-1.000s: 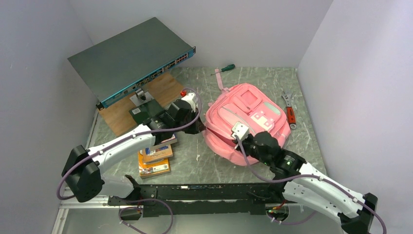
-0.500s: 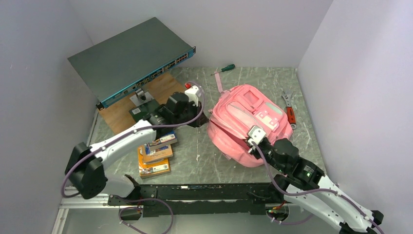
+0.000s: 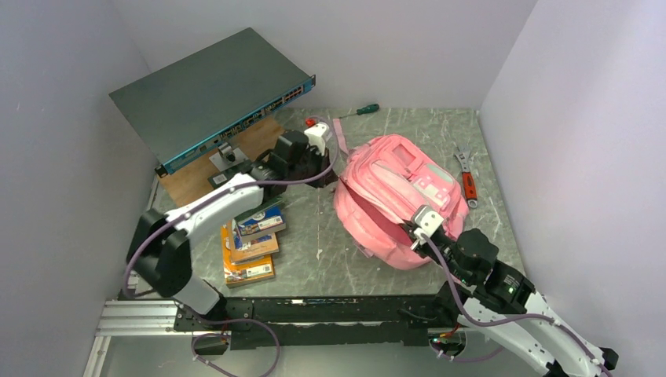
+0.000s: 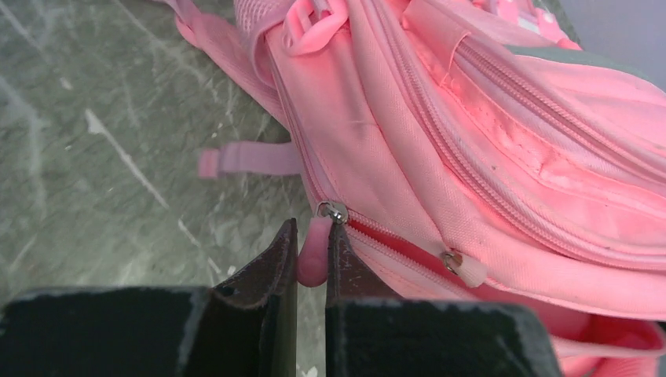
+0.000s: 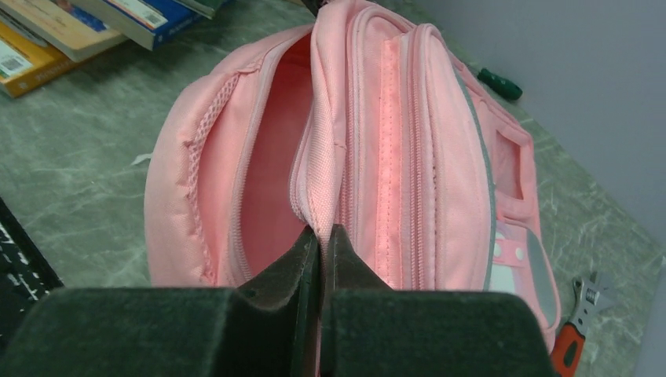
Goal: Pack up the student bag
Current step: Unzip the student bag at the center of the board, then pick up the book from the center of the board.
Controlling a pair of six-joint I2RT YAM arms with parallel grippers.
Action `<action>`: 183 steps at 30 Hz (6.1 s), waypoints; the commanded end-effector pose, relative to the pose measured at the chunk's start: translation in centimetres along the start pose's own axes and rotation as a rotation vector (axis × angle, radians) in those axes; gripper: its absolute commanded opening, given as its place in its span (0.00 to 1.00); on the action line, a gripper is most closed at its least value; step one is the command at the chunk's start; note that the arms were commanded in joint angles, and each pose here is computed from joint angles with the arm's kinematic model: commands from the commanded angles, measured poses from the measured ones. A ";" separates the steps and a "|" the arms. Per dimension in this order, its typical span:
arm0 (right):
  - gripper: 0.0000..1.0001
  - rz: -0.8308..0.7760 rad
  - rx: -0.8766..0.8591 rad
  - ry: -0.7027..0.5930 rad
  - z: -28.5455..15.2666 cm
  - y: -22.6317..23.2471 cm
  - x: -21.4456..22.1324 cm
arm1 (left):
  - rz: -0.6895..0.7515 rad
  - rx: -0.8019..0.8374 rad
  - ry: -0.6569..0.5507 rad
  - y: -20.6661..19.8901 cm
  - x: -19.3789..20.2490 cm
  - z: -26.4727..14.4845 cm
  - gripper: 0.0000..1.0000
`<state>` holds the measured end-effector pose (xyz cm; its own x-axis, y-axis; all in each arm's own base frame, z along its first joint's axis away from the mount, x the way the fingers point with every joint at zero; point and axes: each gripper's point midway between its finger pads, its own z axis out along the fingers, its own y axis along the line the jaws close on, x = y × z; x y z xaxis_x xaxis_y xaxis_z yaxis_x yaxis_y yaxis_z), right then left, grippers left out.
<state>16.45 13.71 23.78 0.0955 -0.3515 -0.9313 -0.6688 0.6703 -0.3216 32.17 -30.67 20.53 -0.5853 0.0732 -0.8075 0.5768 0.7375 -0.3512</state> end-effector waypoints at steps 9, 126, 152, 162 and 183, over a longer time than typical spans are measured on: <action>0.00 0.019 0.088 -0.135 -0.8 -2.9 -6.2 | 0.033 -0.133 -0.044 5.7 -4.0 6.0 0.00; 0.12 1.659 -0.453 0.336 37.7 14.7 3.0 | -0.051 -0.236 -0.403 2.2 1.1 -27.7 1.00; 0.00 1.813 -0.620 0.121 18.9 4.4 -5.5 | -0.975 -0.116 -0.362 3.0 4.6 -18.3 1.00; 0.00 1.787 -0.661 0.071 14.4 4.5 -7.6 | -1.166 0.181 -0.552 2.0 1.0 -17.0 1.00; 0.34 1.444 -0.430 0.316 11.4 6.6 -2.1 | -0.941 0.231 -0.627 1.9 1.1 -16.4 0.00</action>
<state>20.89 27.43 22.30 -0.9397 0.3335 -0.0765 -0.0371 0.1229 0.9917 23.31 -18.56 24.69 -0.5278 -0.8408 -0.1202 0.0572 0.1060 -0.9927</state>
